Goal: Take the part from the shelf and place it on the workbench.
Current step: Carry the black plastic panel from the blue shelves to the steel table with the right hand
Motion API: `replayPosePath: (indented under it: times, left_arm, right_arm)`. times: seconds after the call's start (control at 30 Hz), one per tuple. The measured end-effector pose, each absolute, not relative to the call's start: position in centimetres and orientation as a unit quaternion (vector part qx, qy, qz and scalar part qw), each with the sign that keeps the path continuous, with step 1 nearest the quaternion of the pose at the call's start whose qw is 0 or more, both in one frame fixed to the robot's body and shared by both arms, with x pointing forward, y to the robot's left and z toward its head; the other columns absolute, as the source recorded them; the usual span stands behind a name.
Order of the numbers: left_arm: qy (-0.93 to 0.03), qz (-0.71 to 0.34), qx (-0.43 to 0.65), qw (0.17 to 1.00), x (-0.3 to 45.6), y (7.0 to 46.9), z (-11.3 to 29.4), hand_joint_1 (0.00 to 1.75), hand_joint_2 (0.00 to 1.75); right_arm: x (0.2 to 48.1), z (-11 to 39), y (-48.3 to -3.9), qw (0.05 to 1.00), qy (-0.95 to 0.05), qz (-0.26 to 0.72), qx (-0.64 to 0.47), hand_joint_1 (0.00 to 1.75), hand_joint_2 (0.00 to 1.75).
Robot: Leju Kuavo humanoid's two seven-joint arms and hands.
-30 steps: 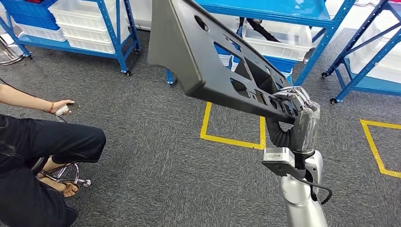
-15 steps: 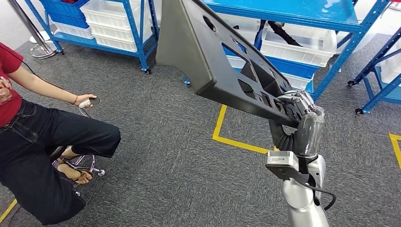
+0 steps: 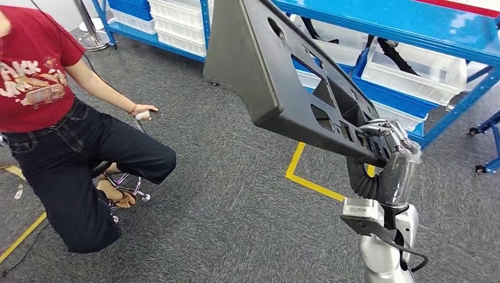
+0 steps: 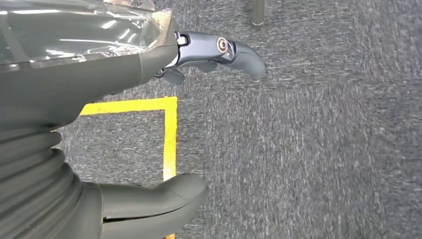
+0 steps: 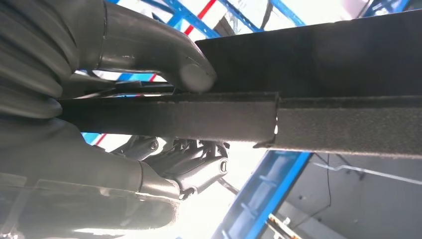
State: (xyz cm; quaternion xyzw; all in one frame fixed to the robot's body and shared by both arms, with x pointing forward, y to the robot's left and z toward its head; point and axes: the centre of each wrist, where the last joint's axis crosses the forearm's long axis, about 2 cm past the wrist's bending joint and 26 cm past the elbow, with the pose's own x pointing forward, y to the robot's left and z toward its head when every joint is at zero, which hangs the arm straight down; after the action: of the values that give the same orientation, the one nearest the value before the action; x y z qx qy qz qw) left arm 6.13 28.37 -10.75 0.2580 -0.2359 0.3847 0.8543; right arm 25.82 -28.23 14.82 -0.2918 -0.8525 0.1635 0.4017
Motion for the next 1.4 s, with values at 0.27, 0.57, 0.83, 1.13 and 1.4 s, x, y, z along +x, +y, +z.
replayPosePath:
  times: [0.27,0.57,0.83,1.13,1.4]
  left_arm:
    - [-0.237,0.385,0.254,0.855,6.1,28.3,-10.8,0.0,1.75]
    - [-0.226,0.384,0.255,0.858,6.0,28.1,-10.8,0.0,1.75]
    - [-0.225,0.383,0.247,0.861,6.2,27.7,-10.7,0.0,1.75]
    - [-0.226,0.373,0.238,0.868,6.2,27.5,-10.7,0.0,1.75]
    - [-0.213,0.376,0.238,0.87,6.1,27.2,-10.7,0.0,1.75]
  right_arm:
    - [24.1,14.8,-28.9,0.406,-0.845,0.157,-0.311,1.73,1.75]
    - [22.5,14.7,-28.7,0.416,-0.84,0.146,-0.315,1.73,1.75]
    - [22.5,14.9,-28.7,0.416,-0.842,0.144,-0.312,1.73,1.75]
    - [22.2,14.7,-29.0,0.421,-0.838,0.142,-0.317,1.73,1.75]
    - [22.2,15.1,-28.8,0.419,-0.841,0.143,-0.311,1.73,1.75]
